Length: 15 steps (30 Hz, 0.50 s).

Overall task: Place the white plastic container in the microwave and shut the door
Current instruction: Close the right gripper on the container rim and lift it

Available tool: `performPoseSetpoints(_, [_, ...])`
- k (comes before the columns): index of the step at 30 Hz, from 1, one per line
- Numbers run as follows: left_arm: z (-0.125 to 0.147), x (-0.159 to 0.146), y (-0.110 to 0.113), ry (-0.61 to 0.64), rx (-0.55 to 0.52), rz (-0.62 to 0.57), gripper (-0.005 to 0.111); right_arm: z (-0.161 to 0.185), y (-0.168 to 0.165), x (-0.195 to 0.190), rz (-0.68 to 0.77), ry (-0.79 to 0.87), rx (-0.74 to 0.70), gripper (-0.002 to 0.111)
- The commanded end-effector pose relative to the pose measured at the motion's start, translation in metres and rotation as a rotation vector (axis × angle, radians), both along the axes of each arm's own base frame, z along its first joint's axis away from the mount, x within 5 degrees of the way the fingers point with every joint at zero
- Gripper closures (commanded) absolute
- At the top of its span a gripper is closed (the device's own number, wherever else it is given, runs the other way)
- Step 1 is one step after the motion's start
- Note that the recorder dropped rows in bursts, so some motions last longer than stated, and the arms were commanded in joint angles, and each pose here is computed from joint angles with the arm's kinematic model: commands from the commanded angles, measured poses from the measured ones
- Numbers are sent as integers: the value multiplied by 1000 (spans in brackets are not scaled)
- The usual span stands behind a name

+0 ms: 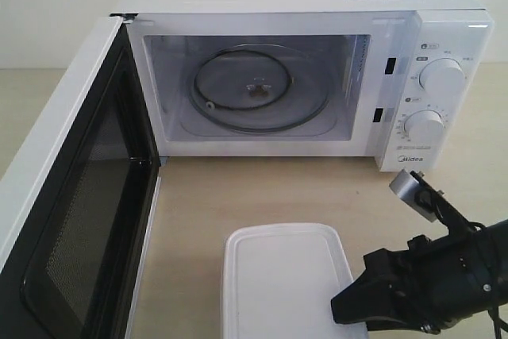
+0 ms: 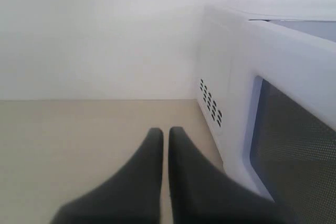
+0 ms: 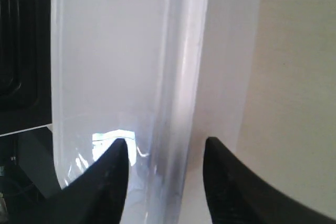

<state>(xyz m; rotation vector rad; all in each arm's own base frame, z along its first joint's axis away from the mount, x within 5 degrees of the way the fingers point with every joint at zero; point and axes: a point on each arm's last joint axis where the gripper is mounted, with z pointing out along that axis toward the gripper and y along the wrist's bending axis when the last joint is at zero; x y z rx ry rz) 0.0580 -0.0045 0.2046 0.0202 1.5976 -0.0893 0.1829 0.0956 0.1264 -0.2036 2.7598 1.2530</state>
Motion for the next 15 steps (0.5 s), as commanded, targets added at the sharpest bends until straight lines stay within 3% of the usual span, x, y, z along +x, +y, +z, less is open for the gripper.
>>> performPoseSetpoints(1, [0,0,0,-8,-11,6,102,-8,1,0,18,26,9,64])
performPoseSetpoints(3, [0,0,0,-8,-11,6,102,-8,1,0,14,25,11,69])
performPoseSetpoints(10, [0,0,0,-8,-11,6,102,-7,3,0,48,-8,31,106])
performPoseSetpoints(15, [0,0,0,-8,-11,6,102,-8,2,1,42,-16,12,108])
